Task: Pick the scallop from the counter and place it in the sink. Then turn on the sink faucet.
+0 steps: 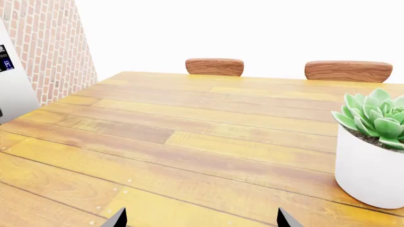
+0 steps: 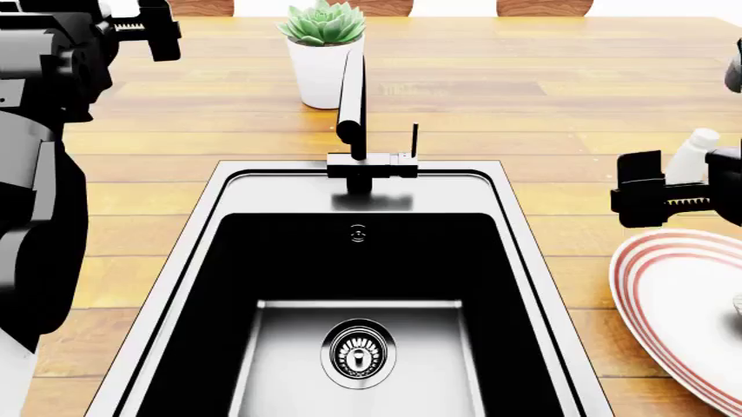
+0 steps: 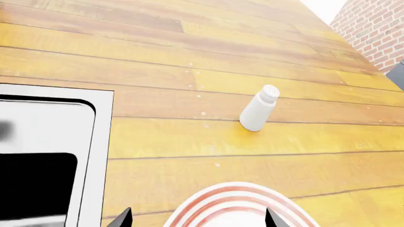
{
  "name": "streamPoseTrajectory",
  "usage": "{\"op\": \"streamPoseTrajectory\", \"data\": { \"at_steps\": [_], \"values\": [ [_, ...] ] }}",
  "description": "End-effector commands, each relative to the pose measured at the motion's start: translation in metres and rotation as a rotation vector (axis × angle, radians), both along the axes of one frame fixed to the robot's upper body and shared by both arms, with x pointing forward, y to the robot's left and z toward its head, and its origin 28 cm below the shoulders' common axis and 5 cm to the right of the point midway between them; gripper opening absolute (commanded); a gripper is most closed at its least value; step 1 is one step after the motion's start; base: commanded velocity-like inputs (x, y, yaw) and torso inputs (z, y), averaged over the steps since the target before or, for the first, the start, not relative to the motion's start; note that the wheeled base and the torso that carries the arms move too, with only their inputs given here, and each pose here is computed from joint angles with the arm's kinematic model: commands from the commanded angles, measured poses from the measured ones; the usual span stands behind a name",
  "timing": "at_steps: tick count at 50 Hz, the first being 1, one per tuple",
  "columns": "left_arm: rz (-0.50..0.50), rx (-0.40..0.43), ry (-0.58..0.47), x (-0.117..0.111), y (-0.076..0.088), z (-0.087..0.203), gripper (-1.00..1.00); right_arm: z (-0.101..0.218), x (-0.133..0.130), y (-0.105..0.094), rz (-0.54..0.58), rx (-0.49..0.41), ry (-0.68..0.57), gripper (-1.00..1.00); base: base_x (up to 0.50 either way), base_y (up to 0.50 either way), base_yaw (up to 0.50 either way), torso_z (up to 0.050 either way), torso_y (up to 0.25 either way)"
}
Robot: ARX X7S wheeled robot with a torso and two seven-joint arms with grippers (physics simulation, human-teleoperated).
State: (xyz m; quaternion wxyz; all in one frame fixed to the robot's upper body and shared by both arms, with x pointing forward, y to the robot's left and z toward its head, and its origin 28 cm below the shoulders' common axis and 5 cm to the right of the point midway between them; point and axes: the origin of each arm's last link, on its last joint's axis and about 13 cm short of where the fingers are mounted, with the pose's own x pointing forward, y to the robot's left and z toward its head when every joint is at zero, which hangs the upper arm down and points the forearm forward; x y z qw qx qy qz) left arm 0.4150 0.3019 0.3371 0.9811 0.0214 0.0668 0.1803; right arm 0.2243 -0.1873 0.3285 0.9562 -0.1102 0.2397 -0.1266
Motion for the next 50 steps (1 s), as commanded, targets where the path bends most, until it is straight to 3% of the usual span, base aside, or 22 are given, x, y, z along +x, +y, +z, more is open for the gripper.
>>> {"op": "streamPoseTrajectory", "data": {
  "at_steps": [1,6,13,33,50],
  "values": [
    [-0.019,-0.012,0.013,0.001,-0.005,-0.003,1.0,0.004,-0.035,-0.008,0.006,0.068,0.053,1.0,0.0,0.0,0.0,0.0,0.0],
    [-0.02,-0.012,0.014,0.001,-0.005,-0.003,1.0,0.008,-0.052,-0.016,-0.027,0.089,0.025,1.0,0.0,0.0,0.0,0.0,0.0],
    [-0.02,-0.014,0.018,0.002,-0.005,-0.005,1.0,0.003,-0.055,-0.027,-0.095,0.108,0.029,1.0,0.0,0.0,0.0,0.0,0.0],
    [-0.012,-0.012,0.024,0.002,-0.004,-0.007,1.0,-0.019,-0.04,-0.05,-0.198,0.144,0.08,1.0,0.0,0.0,0.0,0.0,0.0],
    [-0.011,-0.012,0.03,0.002,-0.004,-0.01,1.0,-0.035,-0.028,-0.077,-0.292,0.242,0.104,1.0,0.0,0.0,0.0,0.0,0.0]
  ]
}}
